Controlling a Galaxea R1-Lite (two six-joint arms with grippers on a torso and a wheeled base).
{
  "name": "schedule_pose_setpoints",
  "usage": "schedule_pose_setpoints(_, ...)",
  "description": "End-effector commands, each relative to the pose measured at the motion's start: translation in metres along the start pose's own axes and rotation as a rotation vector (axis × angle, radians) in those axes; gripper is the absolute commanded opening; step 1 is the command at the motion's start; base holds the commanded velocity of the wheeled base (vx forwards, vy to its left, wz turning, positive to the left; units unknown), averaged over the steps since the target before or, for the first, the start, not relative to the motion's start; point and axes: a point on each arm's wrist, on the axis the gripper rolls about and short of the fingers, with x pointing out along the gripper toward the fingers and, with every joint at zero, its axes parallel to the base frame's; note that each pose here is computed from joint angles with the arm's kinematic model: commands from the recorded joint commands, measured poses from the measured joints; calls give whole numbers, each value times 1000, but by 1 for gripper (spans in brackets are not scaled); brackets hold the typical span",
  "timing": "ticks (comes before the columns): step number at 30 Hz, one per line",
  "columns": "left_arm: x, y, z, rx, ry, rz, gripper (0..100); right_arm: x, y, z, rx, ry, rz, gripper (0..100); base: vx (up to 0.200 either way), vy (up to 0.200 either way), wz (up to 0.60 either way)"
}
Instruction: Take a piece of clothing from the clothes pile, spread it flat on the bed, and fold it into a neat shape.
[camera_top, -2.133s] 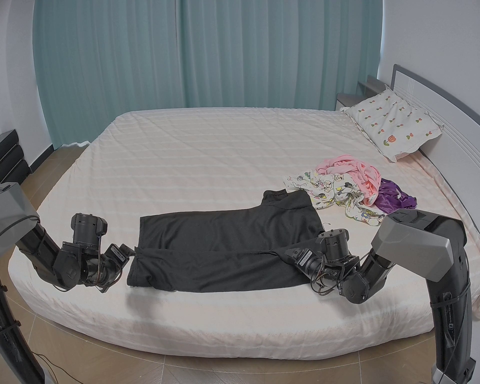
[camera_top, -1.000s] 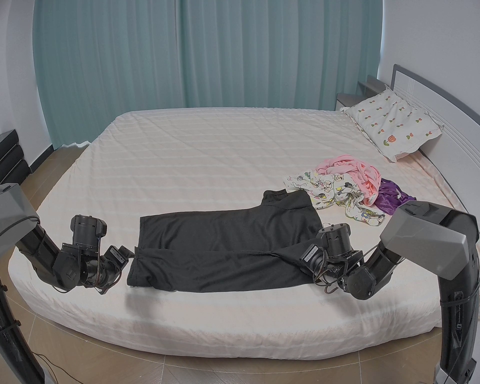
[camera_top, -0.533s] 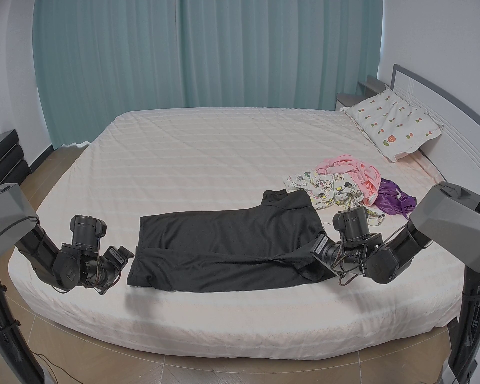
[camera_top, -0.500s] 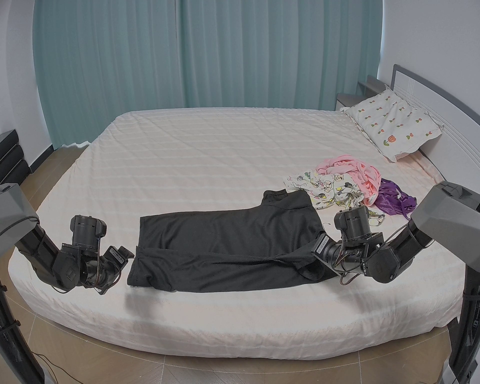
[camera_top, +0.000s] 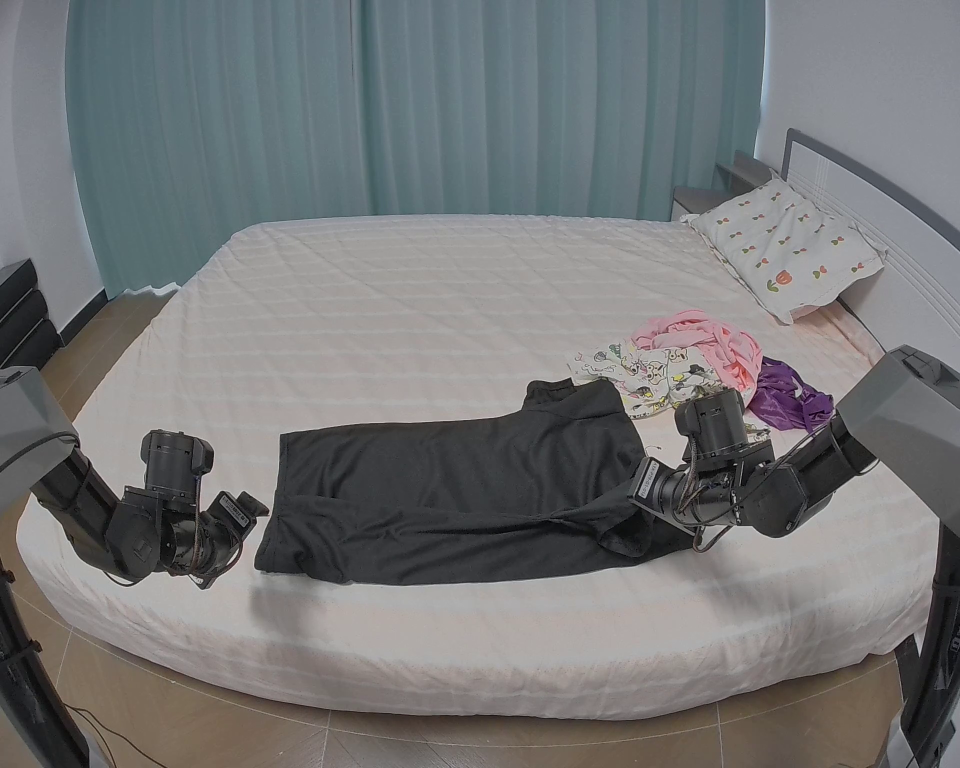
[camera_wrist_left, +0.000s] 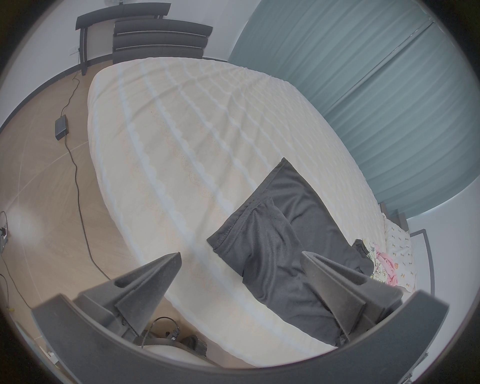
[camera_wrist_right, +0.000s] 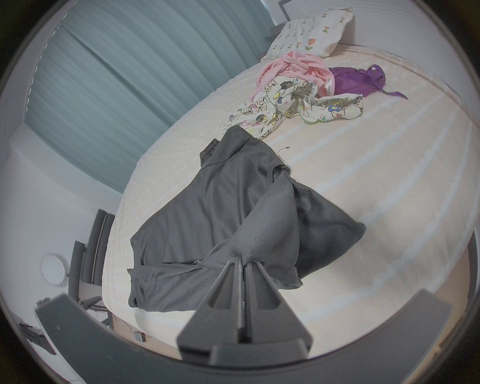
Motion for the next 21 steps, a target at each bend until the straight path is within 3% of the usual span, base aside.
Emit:
schedule_pose_setpoints(1, 1, -1, 0, 1, -2, -2, 100, -5, 6, 6, -42, -7, 7, 0, 0, 0, 0)
schedule_pose_setpoints(2, 1, -2, 1, 0, -5, -3, 100, -5, 4, 5, -72, 2, -1, 100, 0, 0, 0)
schedule_pose_setpoints(9, 1, -2, 1, 2, -4, -2, 100, -3, -2, -1, -145, 27, -24, 100, 0, 0, 0)
schedule_pose_setpoints(17, 4, -9, 5, 0, -16, -22, 100, 25, -34, 7, -116, 27, -88, 100, 0, 0, 0)
schedule_pose_setpoints(21, 17, -17, 10, -4, -22, -30, 100, 45, -49, 12, -84, 14, -38, 100, 0, 0, 0)
